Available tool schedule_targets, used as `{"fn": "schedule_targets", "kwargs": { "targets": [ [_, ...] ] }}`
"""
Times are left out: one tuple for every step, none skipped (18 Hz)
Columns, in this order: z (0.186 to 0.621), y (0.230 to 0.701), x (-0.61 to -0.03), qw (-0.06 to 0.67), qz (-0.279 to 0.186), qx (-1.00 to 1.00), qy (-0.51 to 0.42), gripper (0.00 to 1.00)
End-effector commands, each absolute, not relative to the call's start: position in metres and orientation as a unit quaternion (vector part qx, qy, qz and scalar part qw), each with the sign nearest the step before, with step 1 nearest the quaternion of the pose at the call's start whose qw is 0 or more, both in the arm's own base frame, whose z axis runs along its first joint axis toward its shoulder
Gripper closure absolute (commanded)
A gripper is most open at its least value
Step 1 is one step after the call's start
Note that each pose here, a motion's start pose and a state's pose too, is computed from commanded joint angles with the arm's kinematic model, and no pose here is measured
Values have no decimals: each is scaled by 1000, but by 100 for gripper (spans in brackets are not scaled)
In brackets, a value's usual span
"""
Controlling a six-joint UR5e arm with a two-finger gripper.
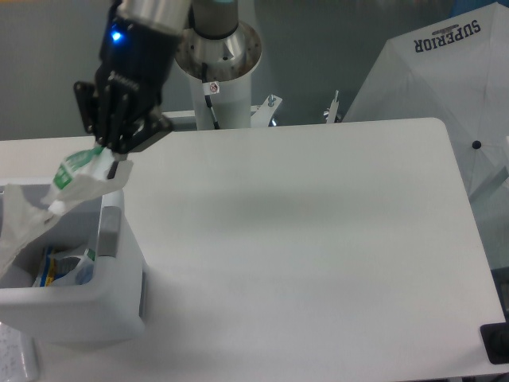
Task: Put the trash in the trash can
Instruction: 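Lift the green-zip bag and carry it over the bin, then lower the bag into the bin and open the gripper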
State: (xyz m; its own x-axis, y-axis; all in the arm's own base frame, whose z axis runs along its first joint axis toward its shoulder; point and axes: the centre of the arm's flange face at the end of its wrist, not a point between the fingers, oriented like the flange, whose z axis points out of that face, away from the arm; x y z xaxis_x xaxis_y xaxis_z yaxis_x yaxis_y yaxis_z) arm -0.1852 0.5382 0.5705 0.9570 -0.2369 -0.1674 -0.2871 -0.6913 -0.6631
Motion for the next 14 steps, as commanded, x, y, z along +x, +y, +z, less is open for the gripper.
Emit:
{"fn": "schedule_targets", "kwargs": {
  "targets": [
    [570,539,-185,366,34,-919,144,100],
    [567,542,-176,364,31,-918,153,100],
    [564,543,-173,357,36,-920,159,100],
    [560,545,-168,346,46,-922,166,100],
    [558,547,-160,337,54,-923,178,100],
    [553,547,-158,327,61,-925,181,100],
    [546,550,-157,317,63,-928,182,100],
    [537,553,-153,303,69,-933,184,100],
    [529,553,-149,285,79,-937,185,100],
    [522,554,-143,273,87,-939,192,100],
    [521,554,-143,269,91,-939,195,100],
    [520,554,-143,268,90,-939,195,100],
    [520,554,-142,268,89,-939,195,100],
    [518,555,-141,267,88,-940,195,100]
  ]
}}
